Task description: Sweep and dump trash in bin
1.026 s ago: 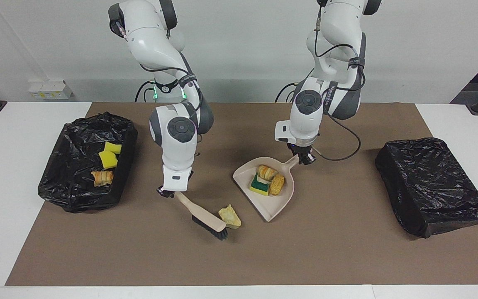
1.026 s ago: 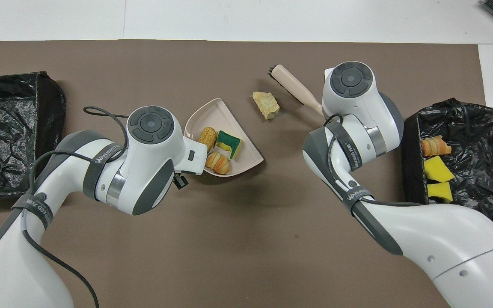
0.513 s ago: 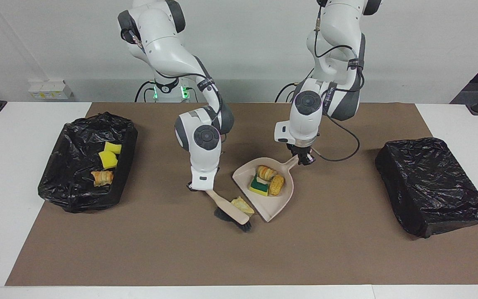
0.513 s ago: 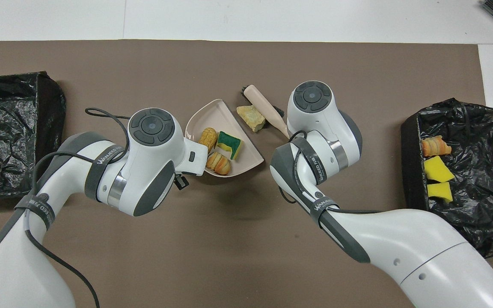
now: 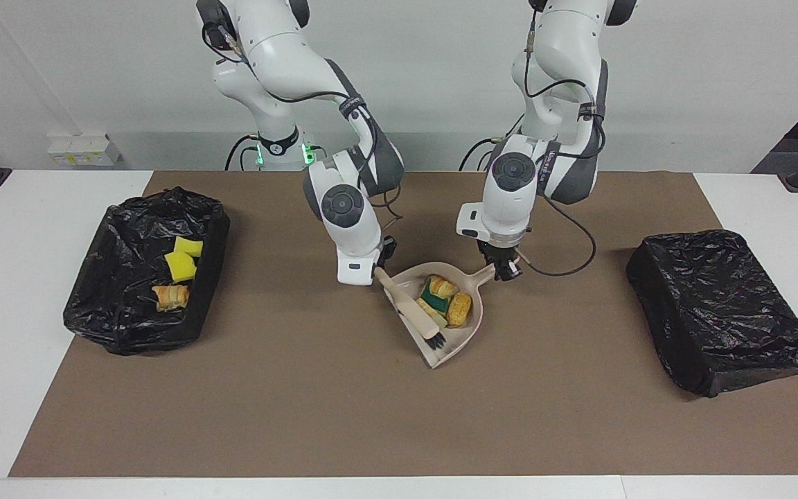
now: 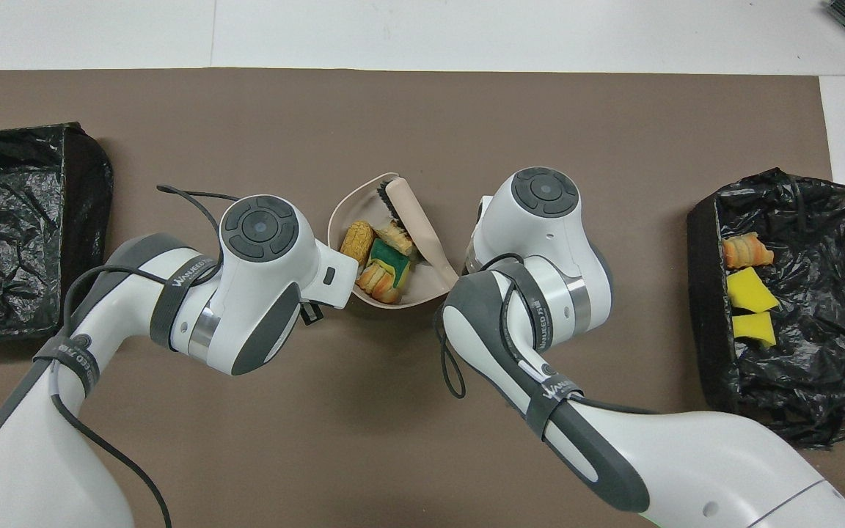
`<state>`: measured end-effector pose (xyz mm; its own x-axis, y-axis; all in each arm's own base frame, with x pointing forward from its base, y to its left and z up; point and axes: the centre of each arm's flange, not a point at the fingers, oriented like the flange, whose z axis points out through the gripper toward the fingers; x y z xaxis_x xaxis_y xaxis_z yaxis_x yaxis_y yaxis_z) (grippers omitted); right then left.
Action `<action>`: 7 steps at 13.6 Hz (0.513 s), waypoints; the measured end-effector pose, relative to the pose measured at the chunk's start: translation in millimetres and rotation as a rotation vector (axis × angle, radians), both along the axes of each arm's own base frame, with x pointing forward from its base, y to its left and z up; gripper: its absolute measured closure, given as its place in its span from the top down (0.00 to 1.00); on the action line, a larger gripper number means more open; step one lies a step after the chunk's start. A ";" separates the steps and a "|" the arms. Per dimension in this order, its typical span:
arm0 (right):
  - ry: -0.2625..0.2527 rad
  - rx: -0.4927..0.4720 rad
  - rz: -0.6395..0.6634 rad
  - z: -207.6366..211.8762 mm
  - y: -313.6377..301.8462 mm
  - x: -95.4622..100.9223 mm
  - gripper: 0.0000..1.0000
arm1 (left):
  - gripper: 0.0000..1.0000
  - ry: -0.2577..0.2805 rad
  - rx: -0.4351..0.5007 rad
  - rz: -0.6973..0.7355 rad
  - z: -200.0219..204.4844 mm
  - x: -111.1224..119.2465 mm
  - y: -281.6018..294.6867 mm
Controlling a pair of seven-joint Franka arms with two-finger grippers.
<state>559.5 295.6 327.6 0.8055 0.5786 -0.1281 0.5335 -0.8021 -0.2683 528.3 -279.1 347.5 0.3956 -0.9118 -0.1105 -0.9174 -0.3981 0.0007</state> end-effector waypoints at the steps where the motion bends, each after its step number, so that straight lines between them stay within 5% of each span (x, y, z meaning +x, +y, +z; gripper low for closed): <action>1: -0.002 0.004 -0.006 12.1 1.1 -2.9 0.27 | 0.31 -0.001 -0.002 -0.020 0.0 0.2 -0.3; 7: -0.009 -0.076 -0.096 113.7 -83.7 -4.9 0.27 | 0.31 0.015 -0.021 -0.142 -0.8 -0.4 -1.9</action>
